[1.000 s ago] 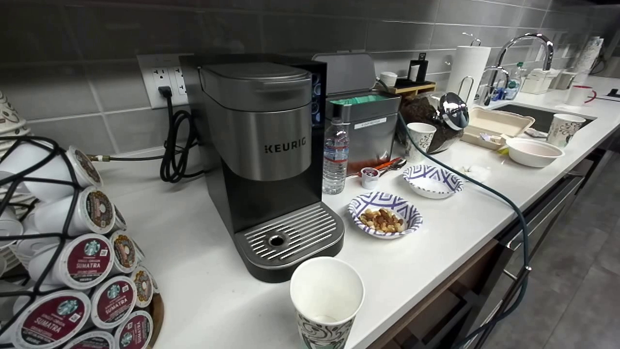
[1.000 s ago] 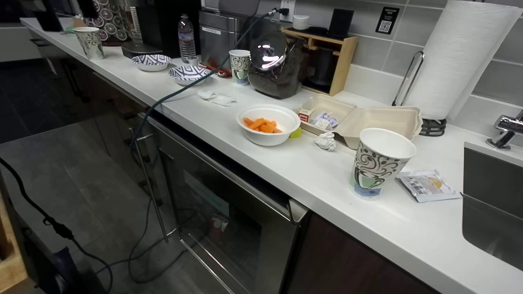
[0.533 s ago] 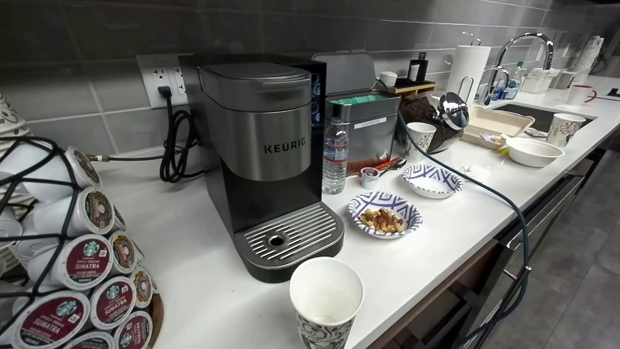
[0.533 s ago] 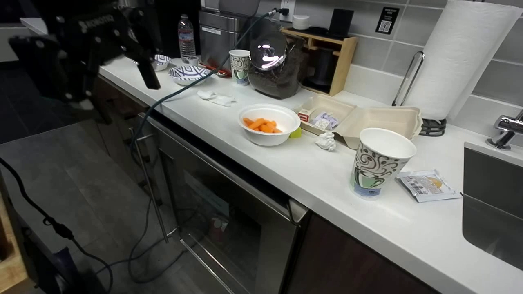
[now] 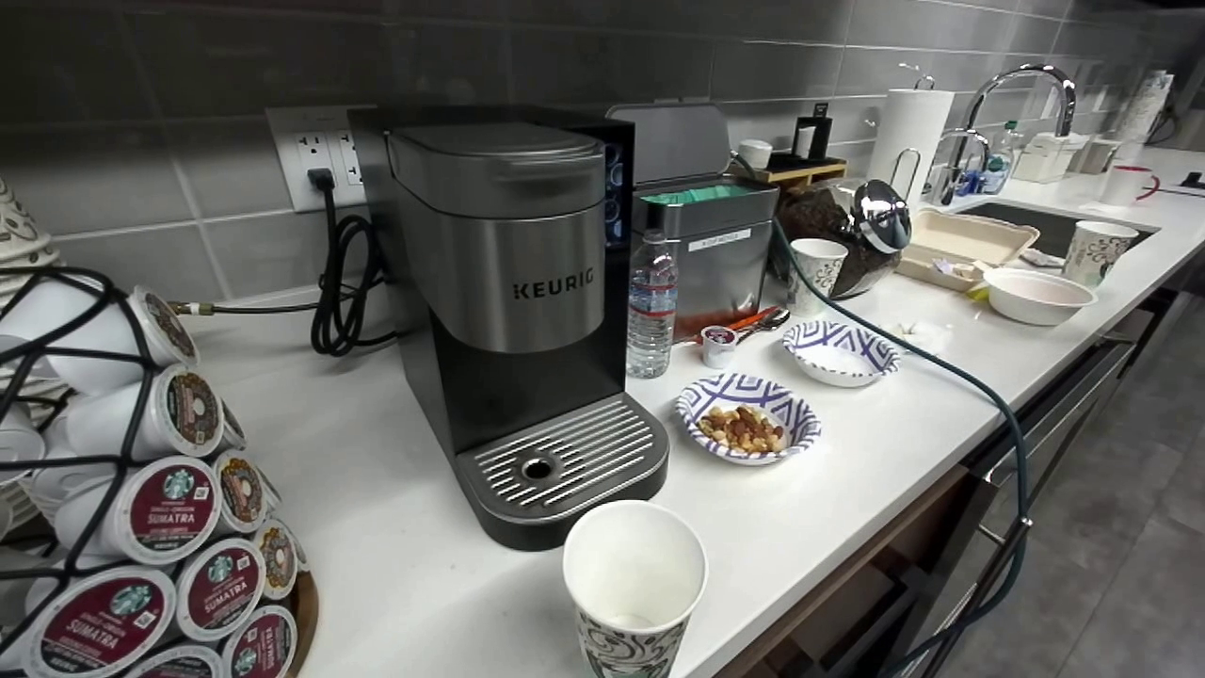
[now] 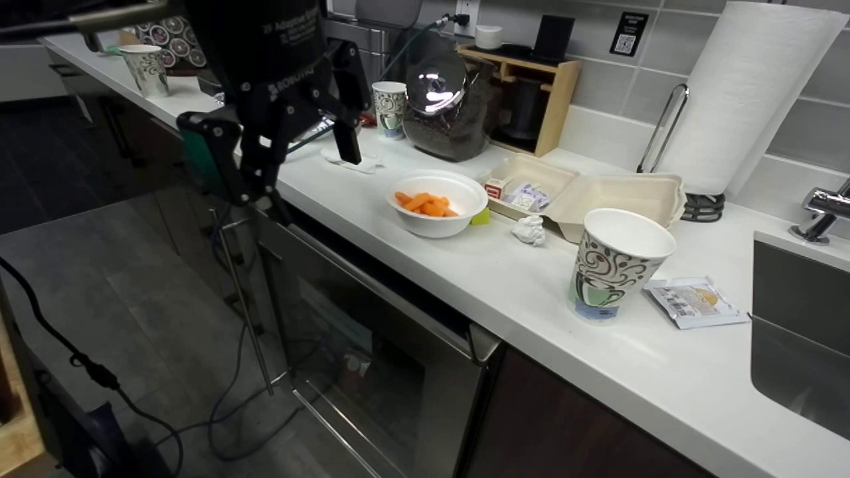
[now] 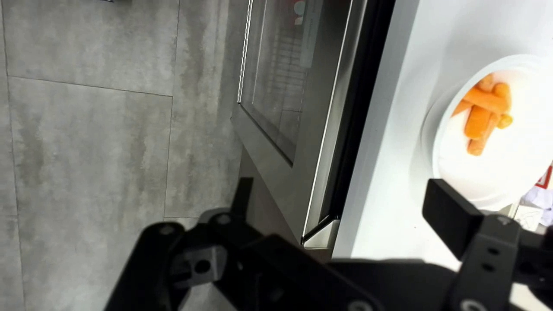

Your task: Pour the contents of the white bowl into the striped bowl

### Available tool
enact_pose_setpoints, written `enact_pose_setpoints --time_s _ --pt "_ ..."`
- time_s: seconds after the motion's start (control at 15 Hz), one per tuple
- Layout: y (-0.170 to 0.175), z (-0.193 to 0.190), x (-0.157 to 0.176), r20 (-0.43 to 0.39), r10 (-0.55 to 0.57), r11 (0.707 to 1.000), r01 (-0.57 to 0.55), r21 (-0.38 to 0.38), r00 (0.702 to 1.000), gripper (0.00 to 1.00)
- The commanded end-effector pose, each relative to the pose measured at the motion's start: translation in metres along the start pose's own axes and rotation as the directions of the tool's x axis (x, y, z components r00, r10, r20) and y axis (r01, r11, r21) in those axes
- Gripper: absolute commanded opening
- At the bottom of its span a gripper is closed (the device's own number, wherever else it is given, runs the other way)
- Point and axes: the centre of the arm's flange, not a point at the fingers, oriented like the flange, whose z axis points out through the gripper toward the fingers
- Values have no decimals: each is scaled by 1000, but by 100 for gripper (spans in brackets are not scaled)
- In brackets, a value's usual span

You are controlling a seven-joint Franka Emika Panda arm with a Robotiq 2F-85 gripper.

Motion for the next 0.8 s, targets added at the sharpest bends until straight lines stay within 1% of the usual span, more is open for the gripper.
enact_pose_setpoints --time_s 0.0,0.07,0.2,0.33,0.47,0.53,0.6,0.73 --pt "1 0 -1 1 1 1000 -1 1 1000 100" --pt "2 -1 -1 1 2 1000 -2 1 1000 100" --pt "-11 9 -5 8 14 990 -15 138 1000 100" --pt "-25 17 -2 47 68 966 -78 248 997 100" --pt "-33 26 -2 63 87 929 -103 354 994 100" --pt "-36 31 -2 51 81 913 -94 397 995 100" --pt "-38 40 -2 47 78 897 -91 433 996 100" --pt "-39 57 -3 28 47 878 -54 476 999 100"
